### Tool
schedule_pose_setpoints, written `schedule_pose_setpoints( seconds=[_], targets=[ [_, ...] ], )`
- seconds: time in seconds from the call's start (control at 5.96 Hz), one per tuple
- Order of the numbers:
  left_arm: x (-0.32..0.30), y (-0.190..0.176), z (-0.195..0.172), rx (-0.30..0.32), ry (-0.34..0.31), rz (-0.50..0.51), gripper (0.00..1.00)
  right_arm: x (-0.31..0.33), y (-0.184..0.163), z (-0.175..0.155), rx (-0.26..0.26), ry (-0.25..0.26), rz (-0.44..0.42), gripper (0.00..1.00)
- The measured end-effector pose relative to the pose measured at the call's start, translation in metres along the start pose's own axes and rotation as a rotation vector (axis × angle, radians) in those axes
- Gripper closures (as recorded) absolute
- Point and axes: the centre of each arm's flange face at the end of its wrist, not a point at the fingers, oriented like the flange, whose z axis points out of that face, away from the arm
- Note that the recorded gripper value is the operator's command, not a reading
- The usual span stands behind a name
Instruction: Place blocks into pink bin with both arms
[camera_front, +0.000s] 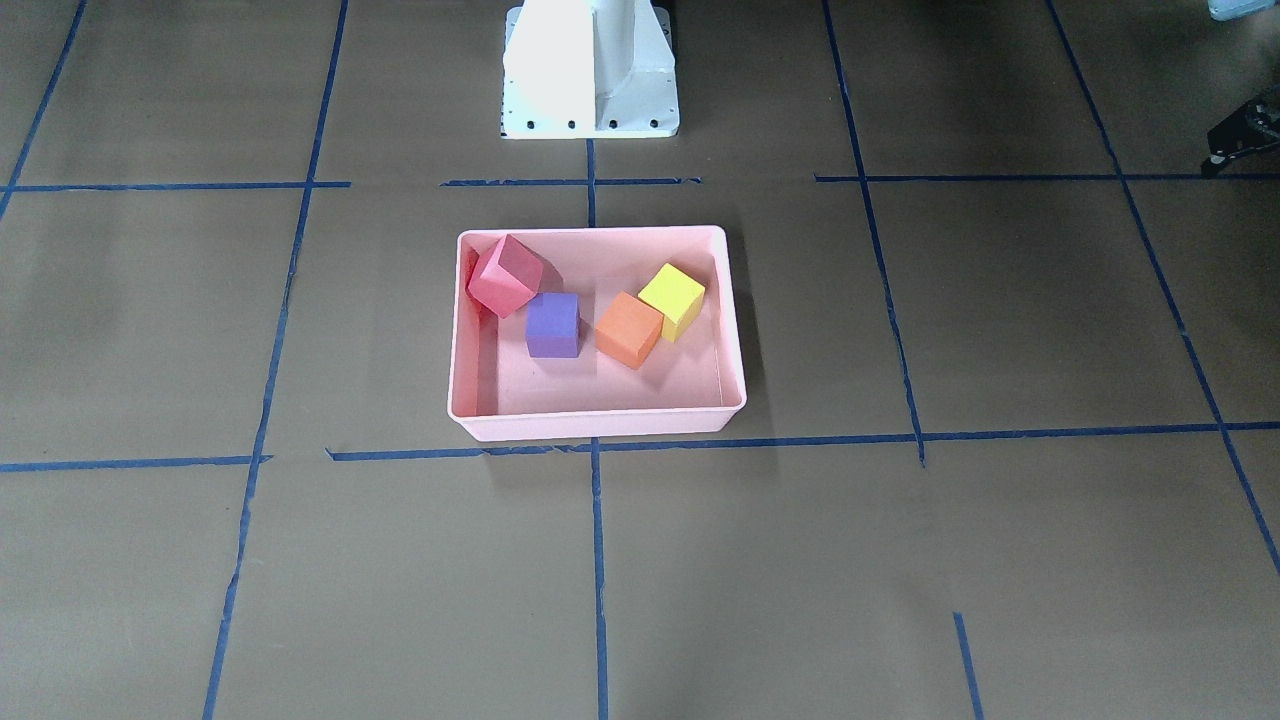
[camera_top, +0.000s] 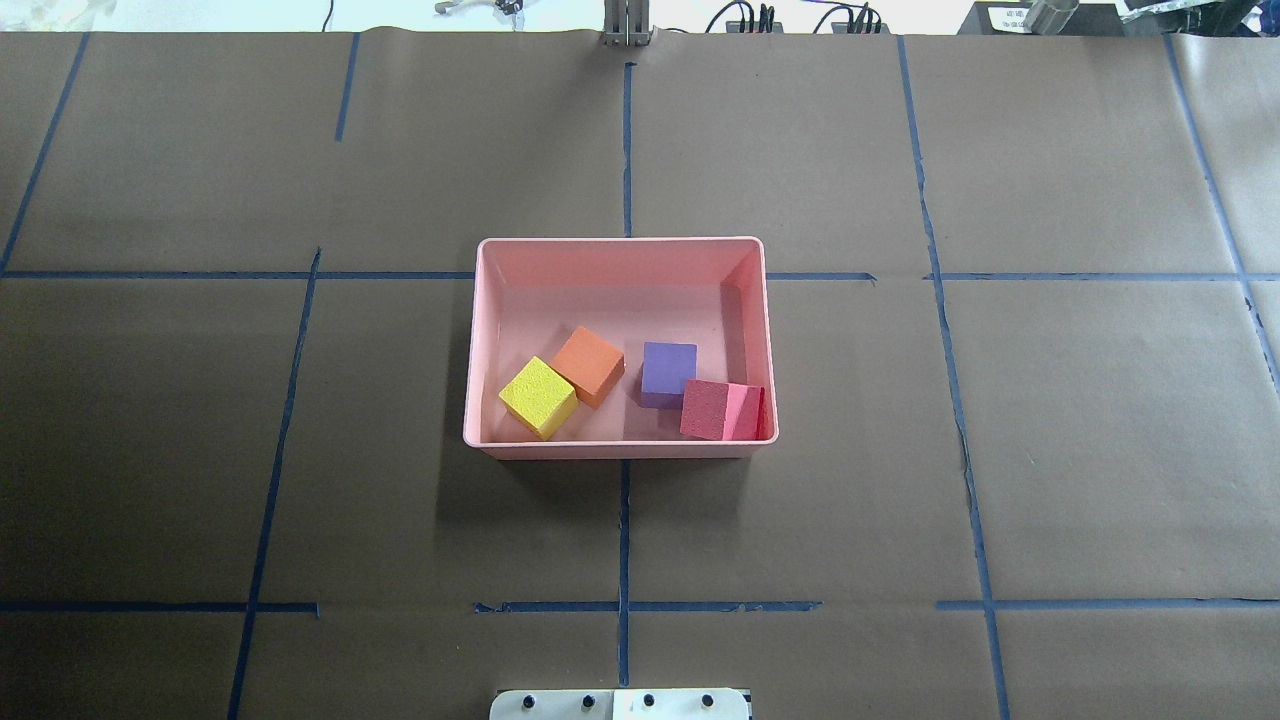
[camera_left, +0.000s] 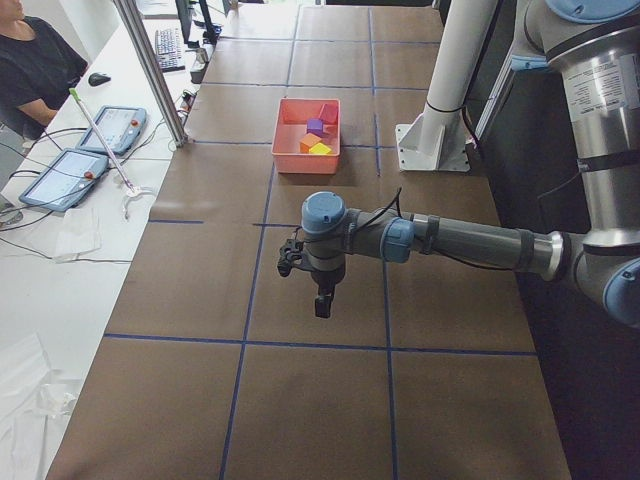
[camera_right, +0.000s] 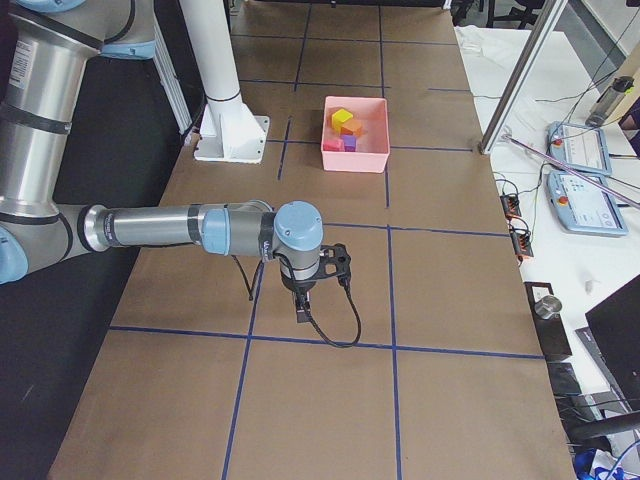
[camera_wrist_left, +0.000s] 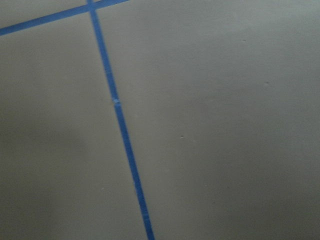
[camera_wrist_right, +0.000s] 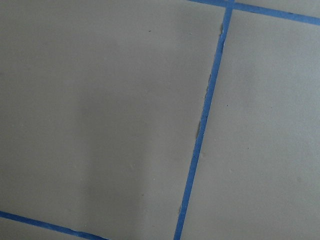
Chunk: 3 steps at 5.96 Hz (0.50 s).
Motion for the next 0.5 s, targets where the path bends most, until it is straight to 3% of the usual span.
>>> schedule_pose_setpoints(
  seconds=[0.17,0.5],
  targets=[
    [-0.007,-0.010,-0.017,0.016,0.007,-0.004,0.00,0.002,0.001,0.001,-0.003,0.003,0.003,0.00],
    [-0.037,-0.024,-0.023,0.037,0.111,-0.071,0.00,0.006,0.008,0.006,-0.013,0.005,0.011,0.00]
  ],
)
